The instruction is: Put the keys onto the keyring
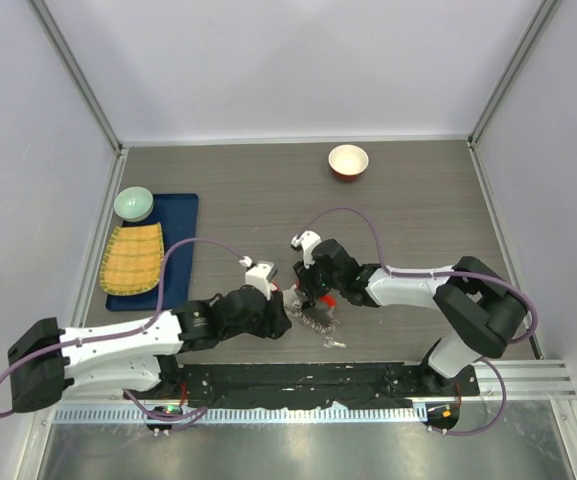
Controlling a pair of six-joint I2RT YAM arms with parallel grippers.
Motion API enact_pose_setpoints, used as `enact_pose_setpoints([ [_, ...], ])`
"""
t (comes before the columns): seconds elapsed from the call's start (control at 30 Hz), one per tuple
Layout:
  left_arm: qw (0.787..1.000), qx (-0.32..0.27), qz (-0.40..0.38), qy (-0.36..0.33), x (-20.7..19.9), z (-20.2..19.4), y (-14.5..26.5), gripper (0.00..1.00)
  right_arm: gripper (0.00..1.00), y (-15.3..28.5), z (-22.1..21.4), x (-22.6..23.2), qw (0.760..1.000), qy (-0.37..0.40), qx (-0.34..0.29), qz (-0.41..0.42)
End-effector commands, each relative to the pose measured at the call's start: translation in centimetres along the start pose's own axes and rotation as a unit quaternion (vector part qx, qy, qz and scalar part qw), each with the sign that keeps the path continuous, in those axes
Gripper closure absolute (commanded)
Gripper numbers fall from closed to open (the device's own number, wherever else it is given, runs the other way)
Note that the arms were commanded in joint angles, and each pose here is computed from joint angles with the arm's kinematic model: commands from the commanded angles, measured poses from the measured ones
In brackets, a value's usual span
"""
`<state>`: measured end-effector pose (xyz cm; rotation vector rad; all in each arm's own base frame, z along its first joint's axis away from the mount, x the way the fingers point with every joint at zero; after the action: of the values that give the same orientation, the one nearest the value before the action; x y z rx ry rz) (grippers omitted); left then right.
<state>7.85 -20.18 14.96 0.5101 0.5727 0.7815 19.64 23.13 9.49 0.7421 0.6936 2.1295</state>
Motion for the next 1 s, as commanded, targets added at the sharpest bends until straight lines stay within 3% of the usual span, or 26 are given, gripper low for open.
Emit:
enact_pose_setpoints([
  [0.0, 0.999, 0.009, 0.005, -0.032, -2.2, 1.5, -1.2, 0.49, 0.59, -0.6, 0.6, -1.2, 0.998, -0.042, -0.022, -0.029],
  [0.3, 0.991, 0.002, 0.111, -0.075, -3.8, 3.2, -4.8, 0.45, 0.47, 3.0, 4.0, -4.3, 0.966, -0.191, -0.156, -0.075],
  [0.53, 0.983, -0.028, 0.146, -0.108, -4.7, 4.8, -7.3, 0.48, 0.34, 6.1, 2.9, -6.6, 0.916, -0.258, -0.276, -0.135],
  [0.6, 0.982, -0.033, 0.148, -0.116, -4.9, 5.0, -8.1, 0.51, 0.25, 7.1, 3.2, -6.4, 0.901, -0.280, -0.307, -0.128],
  [0.67, 0.980, -0.028, 0.155, -0.119, -4.8, 5.1, -8.8, 0.55, 0.17, 7.5, 2.8, -6.4, 0.896, -0.281, -0.320, -0.123],
  [0.83, 0.979, -0.023, 0.166, -0.120, -4.8, 5.4, -10.1, 0.66, 0.14, 8.3, 2.0, -7.1, 0.881, -0.284, -0.347, -0.150],
  [0.97, 0.975, -0.022, 0.179, -0.128, -4.6, 5.6, -11.1, 0.67, 0.14, 8.0, 1.8, -7.2, 0.884, -0.281, -0.339, -0.156],
])
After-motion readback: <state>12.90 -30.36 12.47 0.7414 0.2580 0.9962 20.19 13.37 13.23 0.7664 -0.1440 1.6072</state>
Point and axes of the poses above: each gripper's point midway between its finger pads, its own y axis back along the fingers, its own x axis along the line the jaws close on, z = x × y, the point moved 10 cm from there along y, back along the fingers, and after that the axes turned 15 degrees about -y, right-handed, at the moved point
